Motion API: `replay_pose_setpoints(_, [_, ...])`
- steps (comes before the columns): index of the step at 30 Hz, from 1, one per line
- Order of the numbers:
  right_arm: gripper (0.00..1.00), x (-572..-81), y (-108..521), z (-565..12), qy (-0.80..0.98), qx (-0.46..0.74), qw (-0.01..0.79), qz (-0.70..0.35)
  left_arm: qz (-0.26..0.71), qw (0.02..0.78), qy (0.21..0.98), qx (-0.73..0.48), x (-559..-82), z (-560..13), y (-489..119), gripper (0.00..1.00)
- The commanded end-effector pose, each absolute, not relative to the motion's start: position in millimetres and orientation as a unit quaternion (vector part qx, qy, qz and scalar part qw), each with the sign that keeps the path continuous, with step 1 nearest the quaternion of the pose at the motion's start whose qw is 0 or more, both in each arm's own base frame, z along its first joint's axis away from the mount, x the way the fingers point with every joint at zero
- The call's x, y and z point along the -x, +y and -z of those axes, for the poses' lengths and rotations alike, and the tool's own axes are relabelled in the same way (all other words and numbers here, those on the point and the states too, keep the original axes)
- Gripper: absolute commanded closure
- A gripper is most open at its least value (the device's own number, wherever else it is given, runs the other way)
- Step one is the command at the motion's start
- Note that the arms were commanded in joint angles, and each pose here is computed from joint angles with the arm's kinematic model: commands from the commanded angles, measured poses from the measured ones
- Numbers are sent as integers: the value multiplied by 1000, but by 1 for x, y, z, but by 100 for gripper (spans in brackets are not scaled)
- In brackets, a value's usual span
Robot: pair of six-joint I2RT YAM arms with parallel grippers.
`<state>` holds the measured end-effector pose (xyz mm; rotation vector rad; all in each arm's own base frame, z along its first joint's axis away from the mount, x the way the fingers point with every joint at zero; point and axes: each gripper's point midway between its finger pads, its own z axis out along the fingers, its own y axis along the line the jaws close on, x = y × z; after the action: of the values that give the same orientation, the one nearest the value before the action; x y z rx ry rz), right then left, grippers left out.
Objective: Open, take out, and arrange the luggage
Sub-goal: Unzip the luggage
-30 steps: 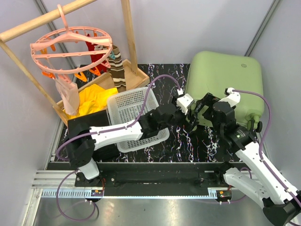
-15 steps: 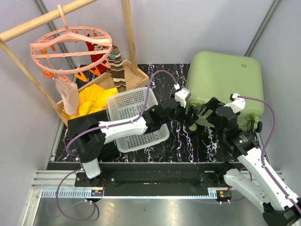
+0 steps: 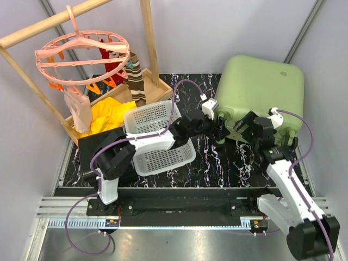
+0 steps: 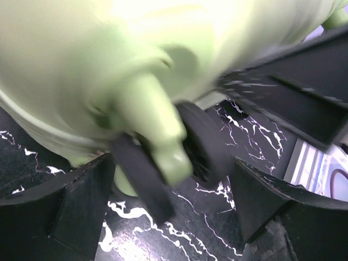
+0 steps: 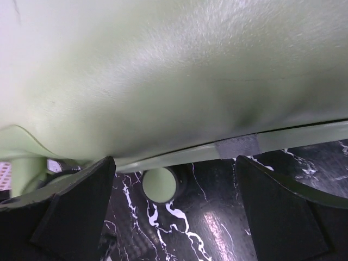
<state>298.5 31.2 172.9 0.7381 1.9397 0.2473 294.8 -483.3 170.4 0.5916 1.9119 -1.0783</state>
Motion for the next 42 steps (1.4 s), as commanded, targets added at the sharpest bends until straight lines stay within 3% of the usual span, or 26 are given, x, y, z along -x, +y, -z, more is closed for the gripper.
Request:
replay_pose_setpoints(1, [1, -337, 24, -192, 771, -307, 548, -109, 474, 461, 712, -238, -309, -220, -499, 10])
replay_pose_setpoints(11, [0, -359, -8, -188, 766, -320, 554, -68, 422, 496, 713, -259, -333, -233, -478, 1])
replay_pose_setpoints(25, [2, -377, -8, -186, 769, -299, 558, -95, 332, 550, 731, -233, -372, -253, -461, 1])
replay_pose_setpoints(34, [5, -370, 5, -178, 775, -285, 549, -128, 346, 501, 748, -265, -380, -227, -494, 1])
replay_pose_setpoints(42, [12, -358, 29, -171, 786, -241, 547, -156, 336, 451, 777, -283, -368, -200, -489, 1])
